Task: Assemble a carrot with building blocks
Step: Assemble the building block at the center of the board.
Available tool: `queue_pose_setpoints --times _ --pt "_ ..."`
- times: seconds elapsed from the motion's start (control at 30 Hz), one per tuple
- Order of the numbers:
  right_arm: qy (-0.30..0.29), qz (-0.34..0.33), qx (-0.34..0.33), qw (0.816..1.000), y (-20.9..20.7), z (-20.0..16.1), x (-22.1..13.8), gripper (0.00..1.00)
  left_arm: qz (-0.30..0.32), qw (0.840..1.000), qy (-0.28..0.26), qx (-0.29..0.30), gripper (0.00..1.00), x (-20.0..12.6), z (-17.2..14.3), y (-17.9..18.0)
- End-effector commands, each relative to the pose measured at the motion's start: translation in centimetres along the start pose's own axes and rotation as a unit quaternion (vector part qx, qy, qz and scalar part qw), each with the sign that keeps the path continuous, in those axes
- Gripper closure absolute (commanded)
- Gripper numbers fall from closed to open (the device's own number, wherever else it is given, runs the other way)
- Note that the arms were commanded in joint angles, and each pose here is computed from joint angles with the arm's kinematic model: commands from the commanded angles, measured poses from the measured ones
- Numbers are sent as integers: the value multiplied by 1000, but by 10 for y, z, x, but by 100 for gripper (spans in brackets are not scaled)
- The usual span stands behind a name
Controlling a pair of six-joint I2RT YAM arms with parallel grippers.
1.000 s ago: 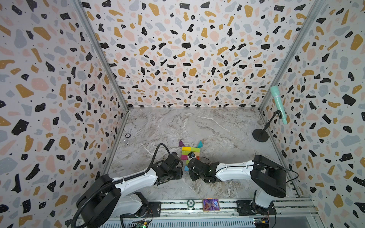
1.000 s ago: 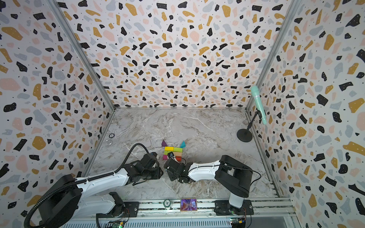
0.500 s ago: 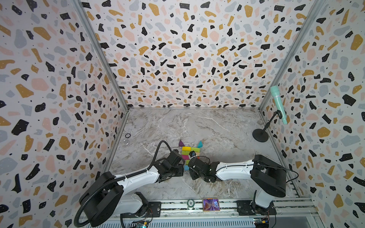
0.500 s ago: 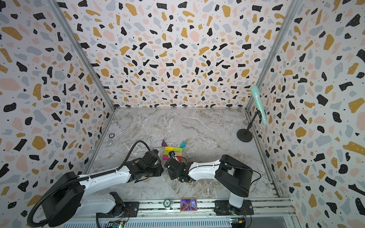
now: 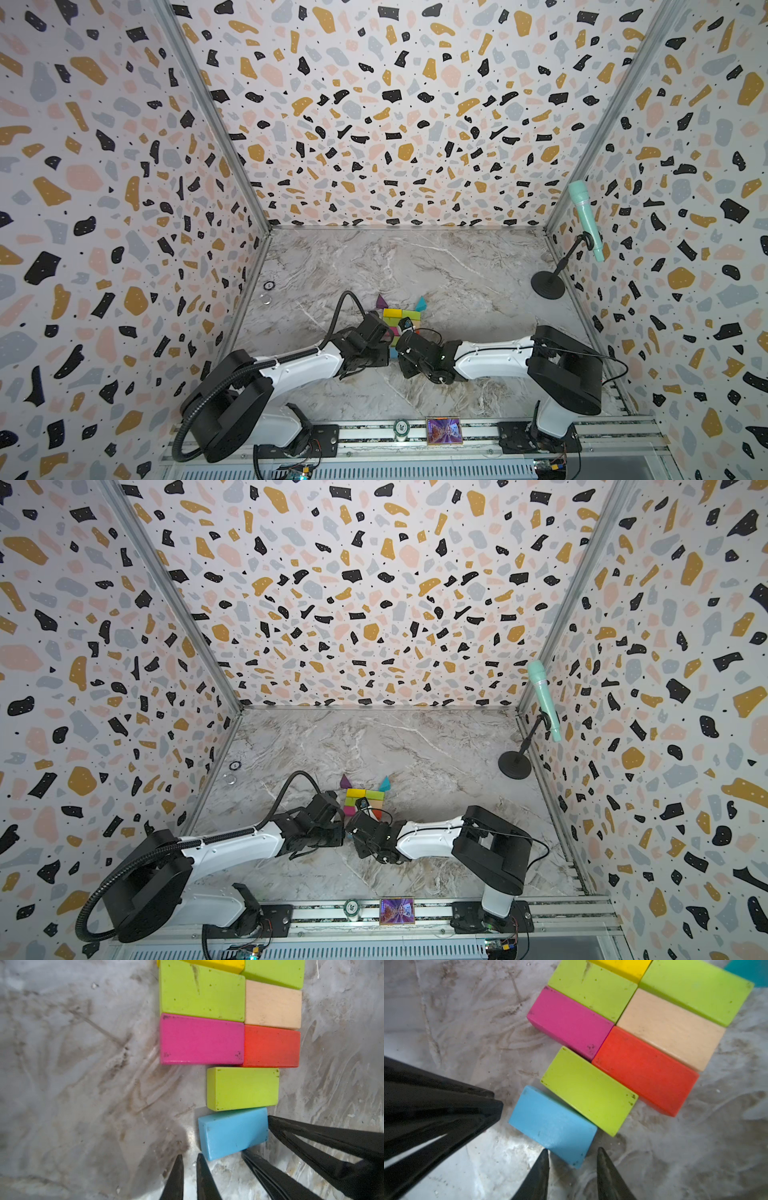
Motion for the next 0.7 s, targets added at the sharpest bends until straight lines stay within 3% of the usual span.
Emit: queue_pose_setpoints --times 0.0,0.67 --pt "28 -19 7 999 -11 -13 3 61 -1 1000 -9 8 85 -1 8 -6" --pt "30 -16 27 999 -14 -19 1 61 -17 1000 -9 3 89 10 13 -15"
Point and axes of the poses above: each gripper's point midway between its finger pads, its own x axis out along the fingers, its own y axis along the line the jaws close on, z = x × y, the point moved 5 cm from there along -x, back along the fingers, and after that the axes turned 1 degree about -x, right-handed, at the moved point
